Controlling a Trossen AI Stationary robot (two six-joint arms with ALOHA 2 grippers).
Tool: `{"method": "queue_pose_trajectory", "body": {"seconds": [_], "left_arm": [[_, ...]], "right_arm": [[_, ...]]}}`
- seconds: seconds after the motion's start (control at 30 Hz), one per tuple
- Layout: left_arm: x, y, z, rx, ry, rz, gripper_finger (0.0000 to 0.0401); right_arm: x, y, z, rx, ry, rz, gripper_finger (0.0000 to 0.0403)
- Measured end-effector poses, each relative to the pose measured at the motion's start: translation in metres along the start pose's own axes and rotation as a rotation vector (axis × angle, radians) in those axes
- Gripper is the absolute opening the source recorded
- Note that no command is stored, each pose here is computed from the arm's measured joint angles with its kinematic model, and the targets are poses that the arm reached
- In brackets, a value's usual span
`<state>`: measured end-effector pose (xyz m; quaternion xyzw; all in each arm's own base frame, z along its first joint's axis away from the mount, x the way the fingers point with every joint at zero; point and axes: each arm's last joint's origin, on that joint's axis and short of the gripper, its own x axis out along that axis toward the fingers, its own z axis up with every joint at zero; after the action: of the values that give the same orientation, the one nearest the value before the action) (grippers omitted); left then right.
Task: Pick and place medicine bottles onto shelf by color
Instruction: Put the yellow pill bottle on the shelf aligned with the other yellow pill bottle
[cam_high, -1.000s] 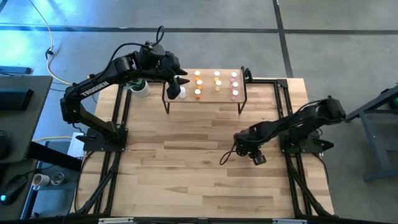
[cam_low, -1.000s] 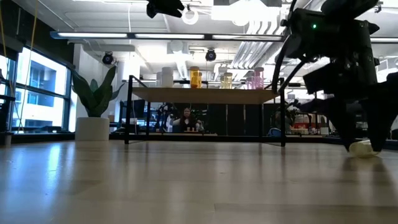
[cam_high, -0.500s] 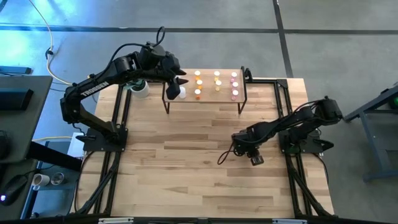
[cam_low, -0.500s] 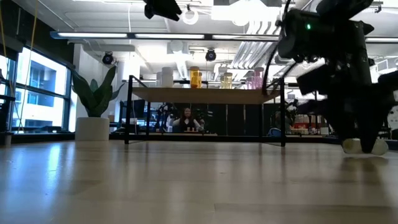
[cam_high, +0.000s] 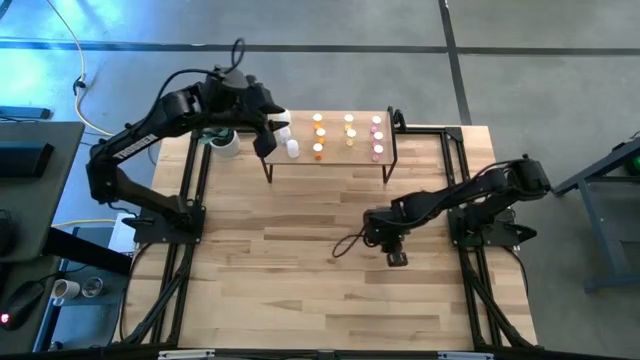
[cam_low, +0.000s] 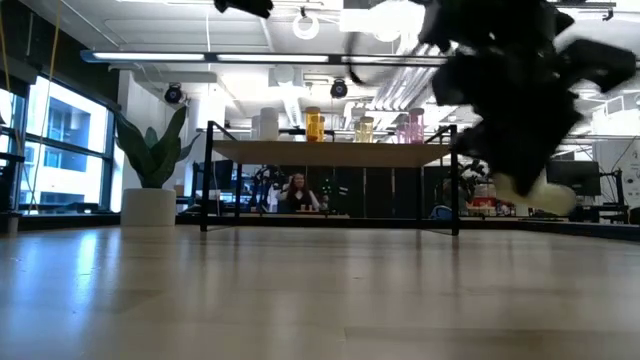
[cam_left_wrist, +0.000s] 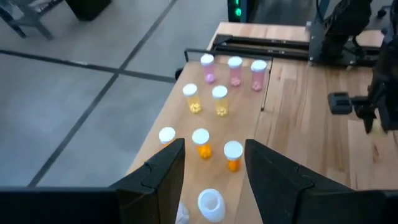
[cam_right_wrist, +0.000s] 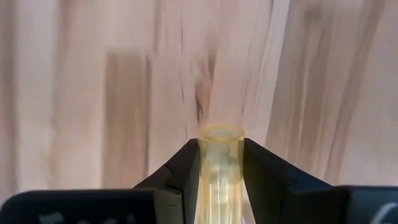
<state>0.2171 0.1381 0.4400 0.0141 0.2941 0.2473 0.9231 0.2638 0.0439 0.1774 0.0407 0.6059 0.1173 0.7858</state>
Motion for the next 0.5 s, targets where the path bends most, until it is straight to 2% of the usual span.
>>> {"method": "queue_pose_trajectory", "body": {"seconds": [0.17,0.33,0.5], "left_arm": [[-0.019,0.000,0.000,0.000,-0.045,0.006,0.0159],[-0.038,0.000,-0.001,-0.001,-0.086,0.011,0.0159],[-0.055,-0.002,-0.003,-0.001,-0.116,-0.041,0.0159]], "right_arm": [[-0.017,-0.002,0.027,0.086,-0.173,0.030,0.0096],[-0.037,-0.008,0.057,0.179,-0.416,0.060,0.0096],[-0.060,-0.013,0.081,0.222,-0.628,0.096,0.0096]]}}
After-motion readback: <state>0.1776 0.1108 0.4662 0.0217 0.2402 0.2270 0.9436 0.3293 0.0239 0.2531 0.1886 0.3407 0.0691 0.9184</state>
